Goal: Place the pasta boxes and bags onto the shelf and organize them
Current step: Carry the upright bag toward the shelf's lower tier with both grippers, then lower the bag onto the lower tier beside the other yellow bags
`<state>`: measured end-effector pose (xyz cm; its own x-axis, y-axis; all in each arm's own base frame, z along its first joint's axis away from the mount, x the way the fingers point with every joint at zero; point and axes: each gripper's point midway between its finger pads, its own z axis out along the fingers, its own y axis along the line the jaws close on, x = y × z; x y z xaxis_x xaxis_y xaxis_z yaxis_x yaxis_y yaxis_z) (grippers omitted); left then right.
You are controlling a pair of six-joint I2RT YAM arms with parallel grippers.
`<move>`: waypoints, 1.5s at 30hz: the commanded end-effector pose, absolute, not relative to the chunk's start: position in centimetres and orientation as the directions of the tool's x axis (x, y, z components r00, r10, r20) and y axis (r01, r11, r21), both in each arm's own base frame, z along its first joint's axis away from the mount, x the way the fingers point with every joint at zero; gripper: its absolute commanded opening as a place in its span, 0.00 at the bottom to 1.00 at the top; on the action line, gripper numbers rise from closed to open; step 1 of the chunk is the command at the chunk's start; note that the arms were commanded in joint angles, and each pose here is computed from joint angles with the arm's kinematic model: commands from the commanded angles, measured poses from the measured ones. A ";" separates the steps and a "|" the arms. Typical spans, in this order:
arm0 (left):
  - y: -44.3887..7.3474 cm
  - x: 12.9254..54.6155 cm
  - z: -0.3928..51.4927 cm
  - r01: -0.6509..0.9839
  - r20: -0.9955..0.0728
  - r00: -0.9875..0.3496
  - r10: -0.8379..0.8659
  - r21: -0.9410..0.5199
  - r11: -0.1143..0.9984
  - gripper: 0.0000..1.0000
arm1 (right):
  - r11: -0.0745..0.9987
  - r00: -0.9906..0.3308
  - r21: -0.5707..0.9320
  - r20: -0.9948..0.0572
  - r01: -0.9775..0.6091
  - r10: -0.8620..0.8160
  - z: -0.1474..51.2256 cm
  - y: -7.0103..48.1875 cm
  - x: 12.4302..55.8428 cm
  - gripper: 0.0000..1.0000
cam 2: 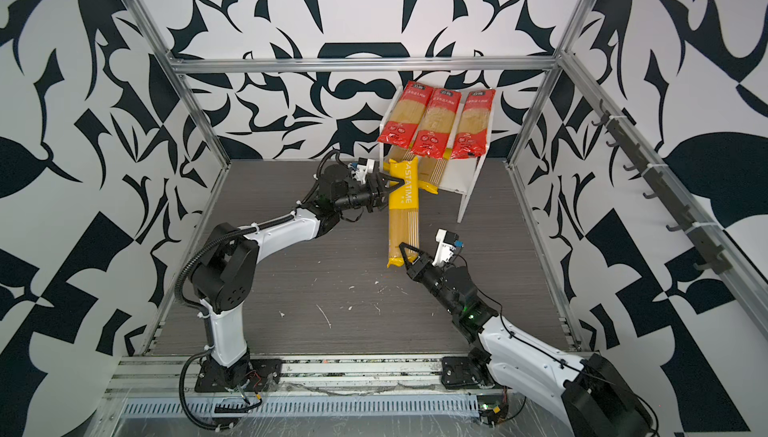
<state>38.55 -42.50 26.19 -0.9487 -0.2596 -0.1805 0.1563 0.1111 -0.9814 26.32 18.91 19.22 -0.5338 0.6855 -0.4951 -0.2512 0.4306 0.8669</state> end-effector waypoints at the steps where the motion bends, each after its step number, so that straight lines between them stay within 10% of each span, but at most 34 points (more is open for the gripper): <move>1: -43.4 37.4 28.9 0.227 -0.232 -0.952 -0.200 -0.973 0.048 0.62 | 0.330 -0.362 0.831 -0.506 -0.448 0.783 28.7 17.8 27.8 0.00; 45: -36.8 35.3 25.4 0.179 -0.201 -0.946 -0.255 -0.978 0.107 0.71 | 0.389 -0.108 0.840 -0.457 -0.379 0.883 34.5 5.6 40.0 0.00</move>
